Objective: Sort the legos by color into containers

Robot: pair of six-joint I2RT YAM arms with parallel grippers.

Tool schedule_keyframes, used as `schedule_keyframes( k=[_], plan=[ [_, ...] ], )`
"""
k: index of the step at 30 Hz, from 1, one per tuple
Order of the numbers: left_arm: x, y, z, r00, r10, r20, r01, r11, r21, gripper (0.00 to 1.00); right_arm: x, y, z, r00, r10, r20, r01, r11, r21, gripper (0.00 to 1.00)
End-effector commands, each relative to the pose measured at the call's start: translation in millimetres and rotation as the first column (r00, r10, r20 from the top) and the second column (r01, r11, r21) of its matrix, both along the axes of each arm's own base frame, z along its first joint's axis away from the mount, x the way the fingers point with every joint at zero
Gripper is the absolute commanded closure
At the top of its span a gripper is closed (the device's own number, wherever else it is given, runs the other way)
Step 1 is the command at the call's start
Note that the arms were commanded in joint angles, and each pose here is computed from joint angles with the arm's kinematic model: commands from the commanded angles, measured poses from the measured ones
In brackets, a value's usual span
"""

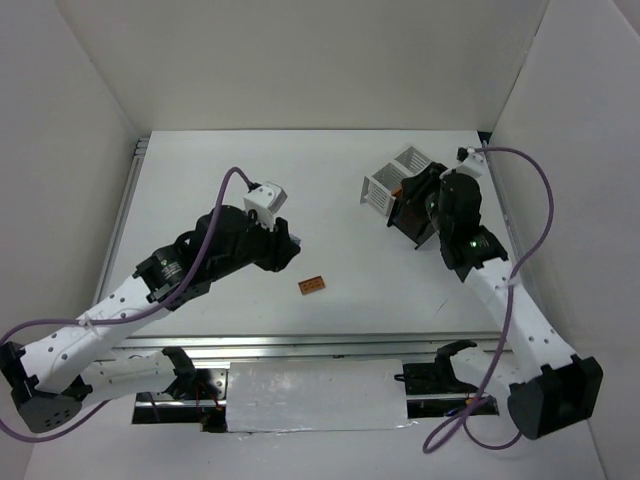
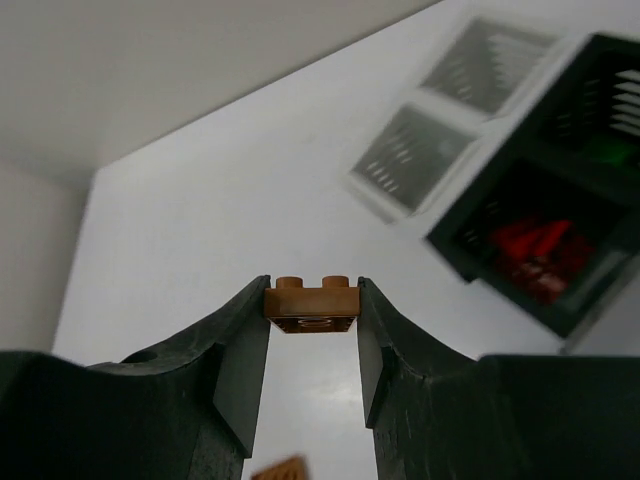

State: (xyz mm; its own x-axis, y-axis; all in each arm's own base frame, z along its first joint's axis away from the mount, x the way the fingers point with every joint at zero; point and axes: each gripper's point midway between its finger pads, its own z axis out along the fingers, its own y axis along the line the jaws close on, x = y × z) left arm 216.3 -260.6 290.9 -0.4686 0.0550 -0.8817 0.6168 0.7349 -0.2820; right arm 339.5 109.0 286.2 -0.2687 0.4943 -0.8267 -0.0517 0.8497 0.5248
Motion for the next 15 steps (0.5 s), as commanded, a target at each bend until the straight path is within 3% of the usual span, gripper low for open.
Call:
schedule_keyframes(
  k=[1,4,5,6,8,9,10,11,13,15],
  plan=[
    [9,58,-11,0.971,0.237,0.002,-0.235,0.960,0.154,1.00,28,-84,-9,0.903,-0.424,-0.067,0.413,0.901,-0.133,1.00],
    [5,80,-19,0.957,0.289,0.013,-0.285,0.934,0.215,1.00,63,-105,-6,0.856,-0.509,-0.087,0.493,0.856,-0.158,1.00],
    [2,83,-20,0.957,0.289,0.010,-0.284,0.932,0.224,1.00,78,-106,15,0.857,-0.512,-0.056,0.500,0.853,-0.150,1.00],
    [-1,86,-21,0.959,0.284,0.007,-0.278,0.932,0.233,1.00,95,-108,-4,0.848,-0.521,-0.101,0.496,0.846,-0.197,1.00],
    [-4,91,-32,0.961,0.276,0.003,-0.267,0.926,0.267,1.00,120,-109,21,0.847,-0.528,-0.063,0.506,0.837,-0.209,1.00],
    [-6,94,-33,0.961,0.275,0.011,-0.268,0.926,0.268,1.00,136,-110,-2,0.836,-0.538,-0.109,0.498,0.827,-0.260,1.00],
    [-6,97,-44,0.961,0.277,0.013,-0.269,0.920,0.285,1.00,150,-110,20,0.840,-0.538,-0.074,0.506,0.824,-0.254,1.00],
    [-8,99,-45,0.961,0.277,0.016,-0.270,0.921,0.280,1.00,163,-111,-6,0.827,-0.547,-0.131,0.489,0.815,-0.311,1.00],
    [-9,101,-56,0.958,0.287,0.012,-0.279,0.919,0.279,1.00,181,-112,6,0.827,-0.549,-0.120,0.492,0.810,-0.320,1.00],
    [-9,104,-53,0.953,0.302,0.024,-0.297,0.917,0.265,1.00,193,-113,-15,0.819,-0.552,-0.155,0.472,0.803,-0.364,1.00]
  ],
)
